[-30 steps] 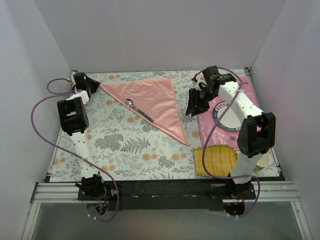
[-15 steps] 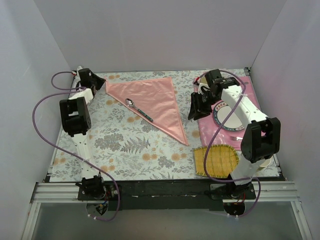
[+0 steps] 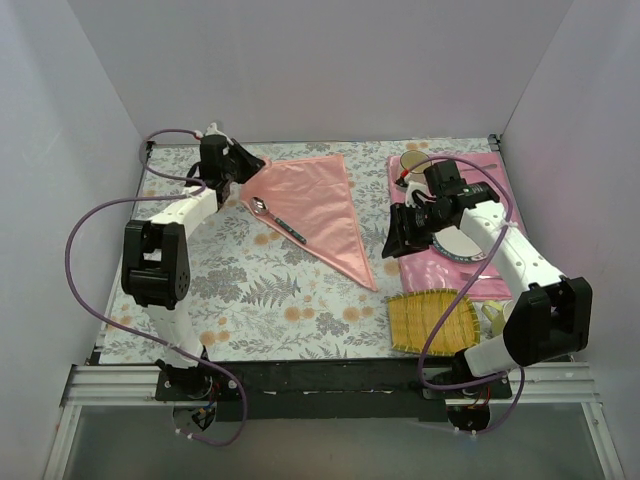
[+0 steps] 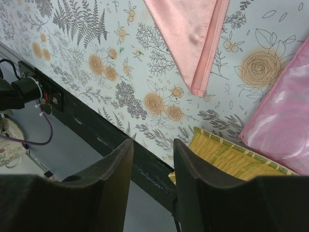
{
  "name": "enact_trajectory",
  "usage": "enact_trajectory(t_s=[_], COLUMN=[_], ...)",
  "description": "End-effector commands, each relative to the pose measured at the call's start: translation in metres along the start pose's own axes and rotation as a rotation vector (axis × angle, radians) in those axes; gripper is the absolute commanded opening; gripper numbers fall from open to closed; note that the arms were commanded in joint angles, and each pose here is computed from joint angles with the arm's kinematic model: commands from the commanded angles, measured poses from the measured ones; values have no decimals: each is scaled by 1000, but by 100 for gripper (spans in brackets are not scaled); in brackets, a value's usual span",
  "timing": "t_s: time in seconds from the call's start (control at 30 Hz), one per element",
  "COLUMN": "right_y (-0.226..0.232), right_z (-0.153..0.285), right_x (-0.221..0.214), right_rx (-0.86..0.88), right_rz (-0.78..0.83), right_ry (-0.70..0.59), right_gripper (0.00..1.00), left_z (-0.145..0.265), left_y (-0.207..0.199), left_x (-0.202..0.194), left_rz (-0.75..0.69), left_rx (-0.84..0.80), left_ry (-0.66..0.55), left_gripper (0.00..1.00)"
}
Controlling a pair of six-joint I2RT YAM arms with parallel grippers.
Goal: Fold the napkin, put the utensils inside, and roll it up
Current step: Fold the napkin
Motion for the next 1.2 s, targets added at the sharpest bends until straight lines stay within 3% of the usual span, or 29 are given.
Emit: enact_trajectory(t_s=[0.0, 0.43, 0.63, 1.17], right_y=[12, 14, 13, 10], right_z=[10, 17, 15, 15], right_x=[-3, -16, -23, -29], right_rx=[59, 54, 59, 41], right_rz=[54, 71, 62, 64], right_ry=[-58, -86, -78, -78], right_gripper=[47, 47, 47, 47], left_z=[29, 63, 67, 70], left_y=[-9, -27, -21, -5], left_x=[-32, -87, -120, -159], left_rz=[-18, -16, 16, 45], left_rx=[14, 18, 48, 104], left_ry=[78, 210, 276, 373], left_gripper=[0, 1, 1, 1])
Point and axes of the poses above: each gripper's point midway between its finger pads, its own z axis back along the fingers, its own y axis along the line the jaws close on, x = y × z, the point moved 3 cm from there along z, back along the fingers, and after that the axes turned 2 degrees about z, right-handed, at the moved point
